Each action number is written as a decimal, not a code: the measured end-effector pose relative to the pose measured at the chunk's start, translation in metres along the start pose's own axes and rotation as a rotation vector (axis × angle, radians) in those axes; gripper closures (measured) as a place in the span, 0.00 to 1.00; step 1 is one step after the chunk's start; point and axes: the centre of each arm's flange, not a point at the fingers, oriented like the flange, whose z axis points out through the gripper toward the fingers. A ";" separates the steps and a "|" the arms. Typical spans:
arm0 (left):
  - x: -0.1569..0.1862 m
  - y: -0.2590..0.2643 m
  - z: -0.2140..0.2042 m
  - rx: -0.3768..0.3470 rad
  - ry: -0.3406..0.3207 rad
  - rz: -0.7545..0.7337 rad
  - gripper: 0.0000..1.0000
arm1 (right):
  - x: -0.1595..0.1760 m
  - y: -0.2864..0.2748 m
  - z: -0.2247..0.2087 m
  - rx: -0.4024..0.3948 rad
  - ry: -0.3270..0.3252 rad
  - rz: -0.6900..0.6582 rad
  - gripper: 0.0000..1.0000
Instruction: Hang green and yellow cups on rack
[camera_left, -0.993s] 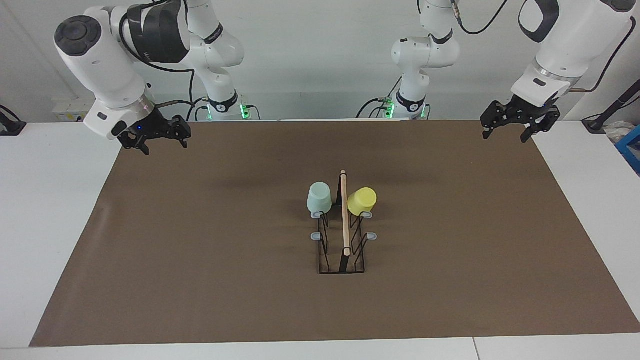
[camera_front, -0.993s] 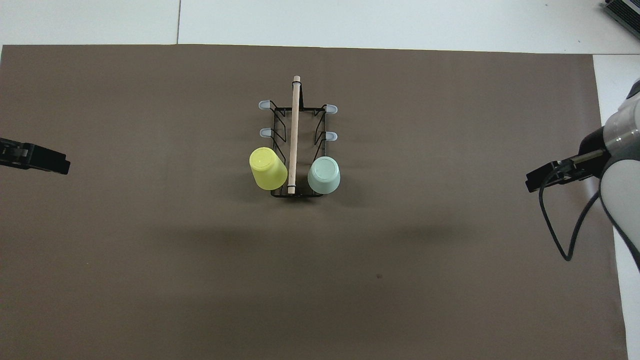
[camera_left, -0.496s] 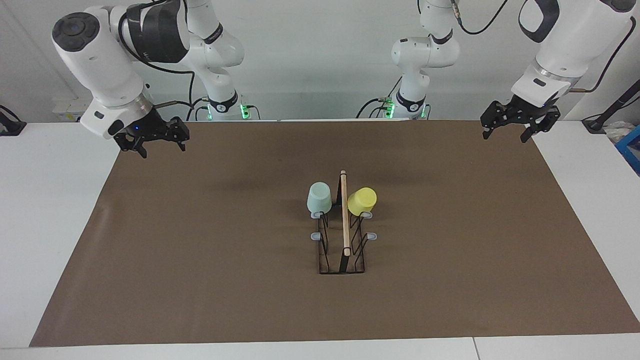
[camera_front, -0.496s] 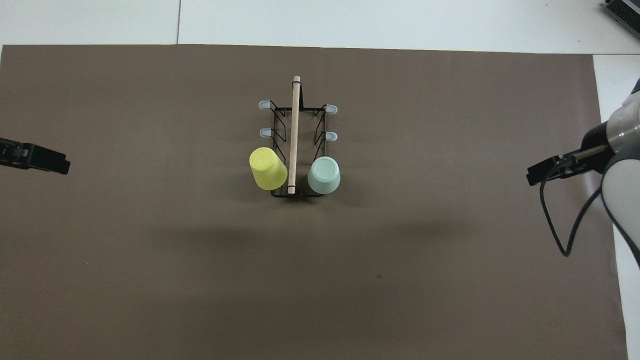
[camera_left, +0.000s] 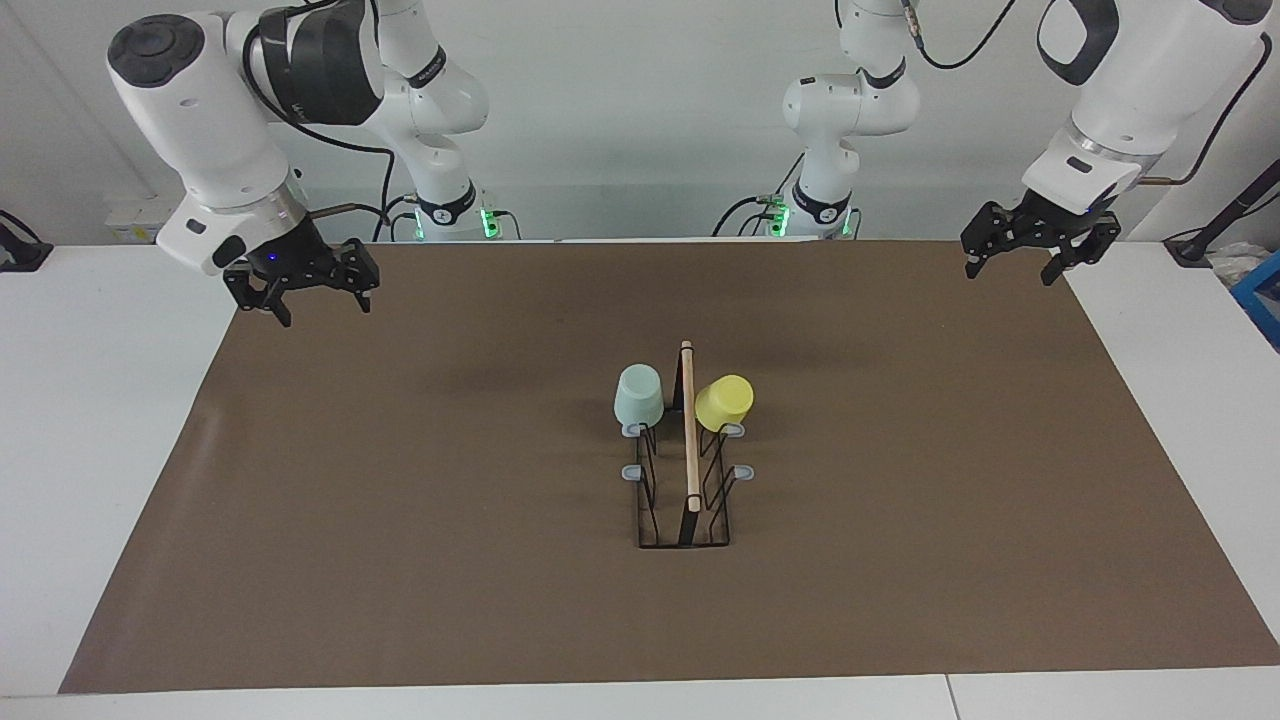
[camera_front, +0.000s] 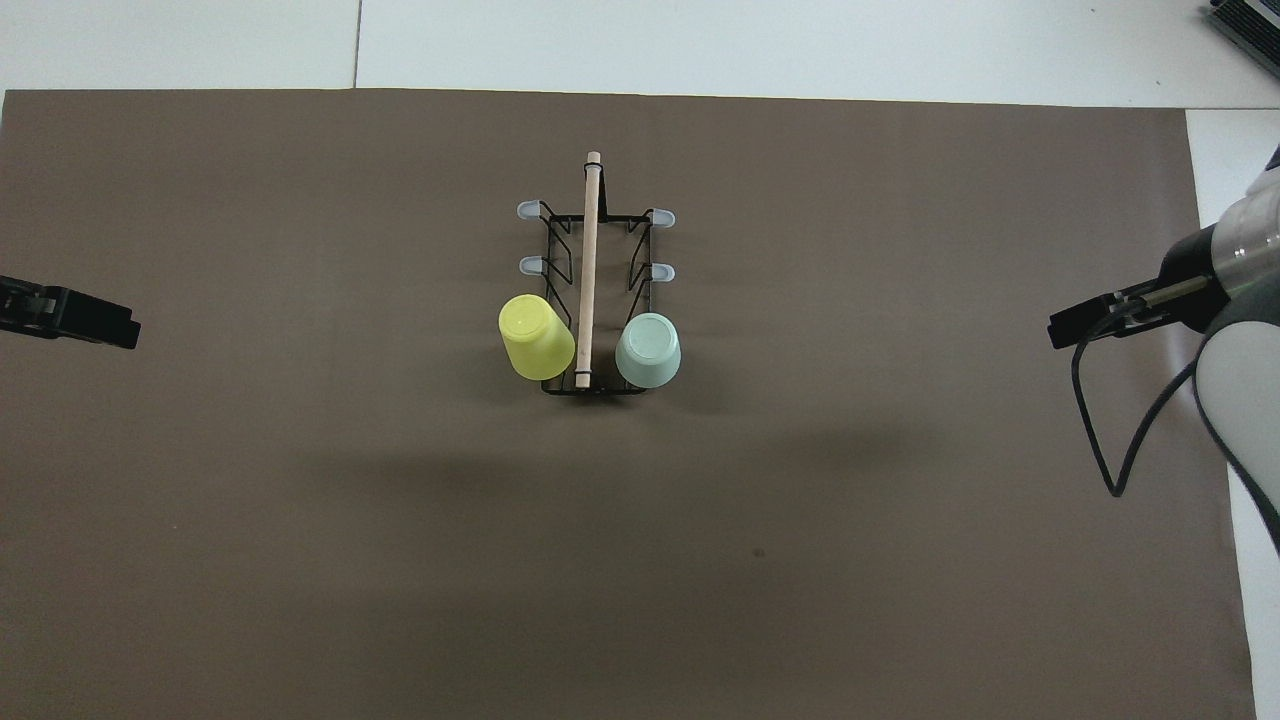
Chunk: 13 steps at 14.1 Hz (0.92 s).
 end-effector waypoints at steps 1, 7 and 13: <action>0.000 0.000 0.000 0.000 0.000 0.000 0.00 | 0.000 0.001 0.000 0.000 0.000 0.002 0.00; 0.000 0.000 0.000 0.000 0.000 0.000 0.00 | -0.002 0.002 0.001 0.003 -0.012 0.004 0.00; 0.000 -0.002 0.000 0.000 0.000 -0.013 0.00 | -0.002 0.002 0.001 0.003 -0.013 0.004 0.00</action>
